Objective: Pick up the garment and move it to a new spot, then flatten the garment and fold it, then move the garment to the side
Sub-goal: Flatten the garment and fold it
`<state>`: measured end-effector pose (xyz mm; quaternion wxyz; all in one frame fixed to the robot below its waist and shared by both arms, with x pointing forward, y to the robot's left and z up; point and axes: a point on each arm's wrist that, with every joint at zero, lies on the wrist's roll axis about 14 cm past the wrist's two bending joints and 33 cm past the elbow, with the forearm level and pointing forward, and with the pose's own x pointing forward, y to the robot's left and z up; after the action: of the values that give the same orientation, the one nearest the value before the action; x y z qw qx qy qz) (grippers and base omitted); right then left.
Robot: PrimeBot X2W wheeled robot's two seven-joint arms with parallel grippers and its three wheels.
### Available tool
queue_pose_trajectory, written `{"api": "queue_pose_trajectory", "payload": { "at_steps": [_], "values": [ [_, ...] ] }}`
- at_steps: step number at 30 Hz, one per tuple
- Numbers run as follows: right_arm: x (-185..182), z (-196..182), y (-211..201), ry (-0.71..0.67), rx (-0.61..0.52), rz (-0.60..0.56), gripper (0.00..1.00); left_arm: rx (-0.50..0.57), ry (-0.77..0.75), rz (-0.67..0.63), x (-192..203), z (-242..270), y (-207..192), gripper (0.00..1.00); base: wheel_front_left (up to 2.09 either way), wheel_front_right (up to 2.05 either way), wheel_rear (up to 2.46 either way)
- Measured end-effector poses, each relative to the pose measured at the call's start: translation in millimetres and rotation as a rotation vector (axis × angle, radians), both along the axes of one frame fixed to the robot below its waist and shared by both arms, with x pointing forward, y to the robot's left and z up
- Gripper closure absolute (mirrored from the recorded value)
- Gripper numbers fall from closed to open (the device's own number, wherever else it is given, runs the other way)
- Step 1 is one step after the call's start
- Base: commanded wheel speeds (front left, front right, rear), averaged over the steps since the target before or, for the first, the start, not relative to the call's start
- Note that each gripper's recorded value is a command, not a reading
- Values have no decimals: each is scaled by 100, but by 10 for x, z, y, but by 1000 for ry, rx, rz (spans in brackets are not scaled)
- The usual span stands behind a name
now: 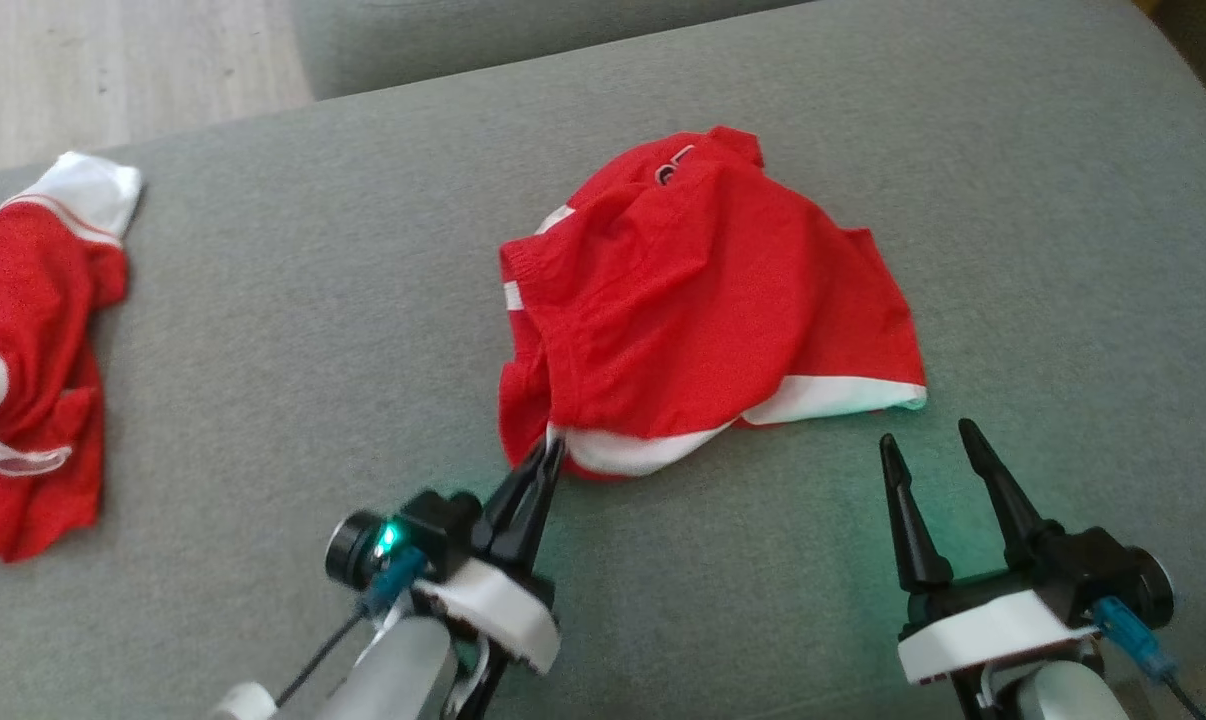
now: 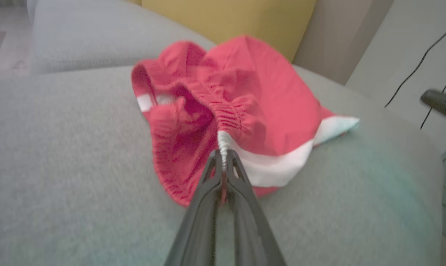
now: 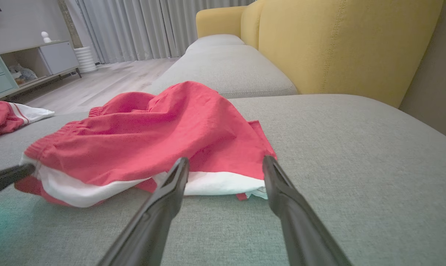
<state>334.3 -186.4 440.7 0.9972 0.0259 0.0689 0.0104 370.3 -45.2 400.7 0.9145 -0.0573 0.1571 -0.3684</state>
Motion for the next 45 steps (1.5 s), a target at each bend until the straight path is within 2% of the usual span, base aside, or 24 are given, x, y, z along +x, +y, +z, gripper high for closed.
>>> {"api": "queue_pose_trajectory", "payload": {
  "at_steps": [2,4,7,12,18,26,31,39,40,41,42,43,44,45],
  "values": [
    [32,-3,33,-1,2,12,0,-105,-29,46,111,278,-8,100,0,0,0],
    [55,-8,70,0,4,25,0,-168,-51,82,191,455,51,100,0,0,0],
    [86,-33,151,5,9,52,0,-207,-94,140,315,638,275,100,0,0,0],
    [95,-184,290,53,14,98,0,-204,-138,240,430,740,719,100,0,0,0],
    [102,-348,437,105,15,149,0,-189,-143,319,411,715,1026,100,0,0,0],
    [11,-615,728,195,0,255,0,-182,-139,358,373,692,1165,100,0,0,0],
    [-51,-768,768,248,-15,279,0,-179,-135,370,365,673,1206,100,0,0,0],
    [59,-779,807,246,-18,293,0,-177,-126,379,372,635,1234,100,0,0,0],
    [60,-786,808,248,-18,294,22,-176,-125,379,373,631,1236,100,0,0,0],
    [59,-792,810,251,-18,294,53,-176,-124,380,373,627,1238,100,0,0,0],
    [58,-800,809,253,-18,295,66,-176,-123,380,373,625,1238,100,0,0,0],
    [60,-803,808,254,-19,294,96,-176,-123,380,374,624,1237,100,0,0,0],
    [67,-801,807,253,-19,294,100,-176,-124,379,374,625,1236,100,0,0,0],
    [74,-798,809,252,-20,295,100,-176,-124,379,374,627,1235,100,0,0,0]
  ]
}}
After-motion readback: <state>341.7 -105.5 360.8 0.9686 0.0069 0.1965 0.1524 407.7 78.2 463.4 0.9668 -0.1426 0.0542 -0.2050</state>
